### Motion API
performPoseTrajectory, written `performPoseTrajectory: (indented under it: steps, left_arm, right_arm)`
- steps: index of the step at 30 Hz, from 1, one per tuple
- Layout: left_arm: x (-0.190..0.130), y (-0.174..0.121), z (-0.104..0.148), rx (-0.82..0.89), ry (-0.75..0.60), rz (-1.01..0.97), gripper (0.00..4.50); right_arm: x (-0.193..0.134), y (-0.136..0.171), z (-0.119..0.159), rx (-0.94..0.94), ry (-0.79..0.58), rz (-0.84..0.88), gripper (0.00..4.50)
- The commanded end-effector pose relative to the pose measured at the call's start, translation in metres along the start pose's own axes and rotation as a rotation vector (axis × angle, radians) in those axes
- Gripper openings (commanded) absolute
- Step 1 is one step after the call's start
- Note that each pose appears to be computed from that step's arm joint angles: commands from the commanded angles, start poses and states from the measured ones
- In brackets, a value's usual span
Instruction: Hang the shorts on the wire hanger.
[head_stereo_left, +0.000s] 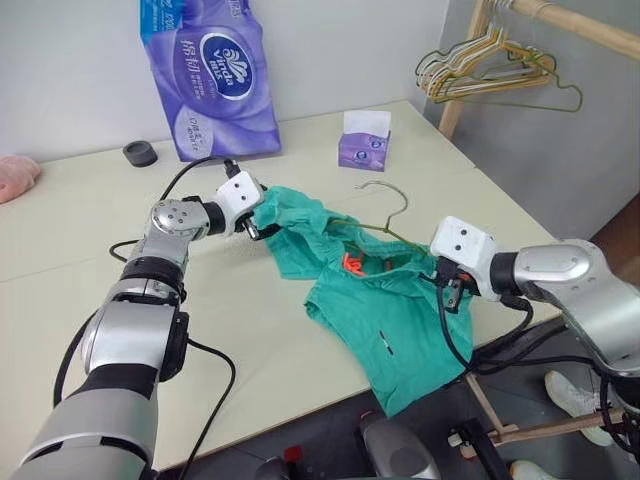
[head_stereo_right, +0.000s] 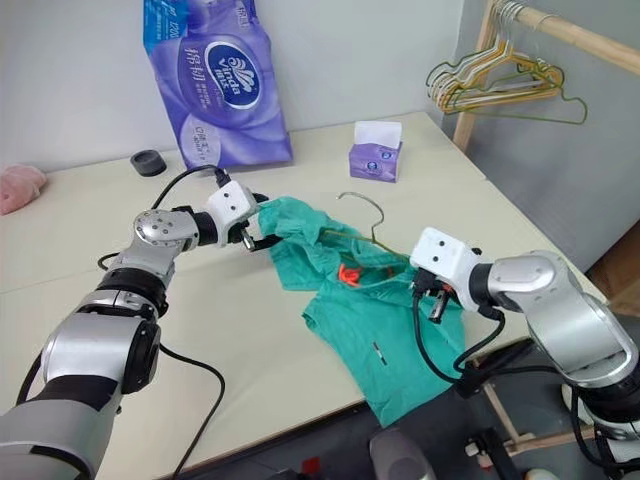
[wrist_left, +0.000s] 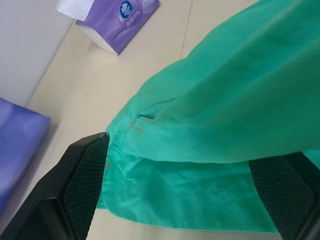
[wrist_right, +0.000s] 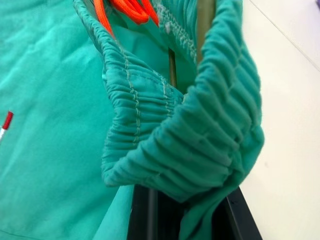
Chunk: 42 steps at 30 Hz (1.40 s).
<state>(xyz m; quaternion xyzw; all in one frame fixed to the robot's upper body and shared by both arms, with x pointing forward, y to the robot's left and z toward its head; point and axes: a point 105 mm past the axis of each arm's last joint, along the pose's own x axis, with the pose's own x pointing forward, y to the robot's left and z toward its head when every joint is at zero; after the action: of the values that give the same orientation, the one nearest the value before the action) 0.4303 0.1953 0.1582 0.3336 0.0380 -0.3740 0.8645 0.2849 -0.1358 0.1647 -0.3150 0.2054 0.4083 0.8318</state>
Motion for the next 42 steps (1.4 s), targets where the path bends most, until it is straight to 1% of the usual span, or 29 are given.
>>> performPoseTrajectory:
  steps: [1,4,7,8,10,12,15,17,19,22,23,25,27,29,31,34,36,39,40,41,42]
  left_arm:
    - [-0.022,0.020,0.015,-0.057,-0.077,-0.001,4.44]
    - [-0.031,0.025,0.027,-0.142,-0.148,-0.053,4.44]
    - [-0.031,0.011,0.046,-0.184,-0.227,-0.229,4.44]
    - [-0.030,0.002,0.056,-0.180,-0.262,-0.307,4.44]
    - [-0.026,-0.024,0.086,-0.167,-0.349,-0.497,4.44]
    - [-0.028,-0.048,0.105,-0.139,-0.392,-0.630,4.44]
    - [-0.034,-0.079,0.122,-0.127,-0.413,-0.773,4.44]
    - [-0.040,-0.102,0.133,-0.115,-0.428,-0.891,4.44]
    - [-0.045,-0.116,0.140,-0.087,-0.434,-0.973,4.44]
    - [-0.041,-0.118,0.147,-0.049,-0.444,-0.991,4.44]
    - [-0.036,-0.116,0.151,-0.029,-0.449,-0.977,4.44]
    - [-0.027,-0.112,0.162,-0.001,-0.470,-0.922,4.44]
    - [-0.021,-0.113,0.167,0.051,-0.468,-0.893,4.44]
    - [-0.020,-0.117,0.172,0.078,-0.487,-0.895,4.44]
    - [-0.017,-0.125,0.181,0.087,-0.516,-0.901,4.44]
    - [-0.016,-0.143,0.186,0.148,-0.545,-0.948,4.44]
    - [-0.014,-0.149,0.187,0.172,-0.550,-0.954,4.44]
    - [-0.010,-0.155,0.195,0.165,-0.583,-0.963,4.44]
    - [-0.007,-0.158,0.199,0.171,-0.597,-0.961,4.44]
    - [-0.004,-0.161,0.201,0.187,-0.607,-0.955,4.44]
    - [-0.002,-0.162,0.203,0.199,-0.613,-0.952,4.44]
  right_arm:
    - [-0.027,-0.005,-0.012,0.119,-0.004,-0.076,0.00]
    - [-0.047,-0.007,-0.033,0.240,0.020,-0.160,0.00]
    - [-0.062,-0.008,-0.052,0.333,0.049,-0.236,0.00]
    - [-0.068,-0.008,-0.059,0.379,0.055,-0.266,0.00]
    - [-0.082,-0.012,-0.079,0.508,0.067,-0.356,0.00]
    - [-0.094,-0.013,-0.092,0.608,0.064,-0.421,0.00]
    - [-0.109,-0.012,-0.107,0.731,0.055,-0.502,0.00]
    - [-0.118,-0.005,-0.115,0.811,0.020,-0.549,0.00]
    - [-0.119,0.006,-0.119,0.858,-0.015,-0.568,0.00]
    - [-0.119,0.017,-0.121,0.902,-0.053,-0.606,0.00]
    - [-0.122,0.017,-0.123,0.911,-0.059,-0.644,0.00]
    - [-0.137,0.012,-0.126,0.909,-0.061,-0.744,0.00]
    - [-0.153,0.005,-0.127,0.900,-0.072,-0.829,0.00]
    - [-0.167,-0.001,-0.128,0.897,-0.081,-0.881,0.00]
    - [-0.178,-0.007,-0.128,0.915,-0.125,-0.926,0.00]
    - [-0.195,-0.015,-0.127,0.939,-0.181,-0.979,0.00]
    - [-0.205,-0.016,-0.127,0.957,-0.186,-0.993,0.00]
    - [-0.224,-0.018,-0.128,0.994,-0.163,-1.021,0.00]
    - [-0.230,-0.020,-0.126,0.999,-0.149,-1.030,0.00]
    - [-0.234,-0.022,-0.115,0.994,-0.159,-1.048,0.00]
    - [-0.237,-0.022,-0.110,1.043,-0.170,-1.056,0.00]
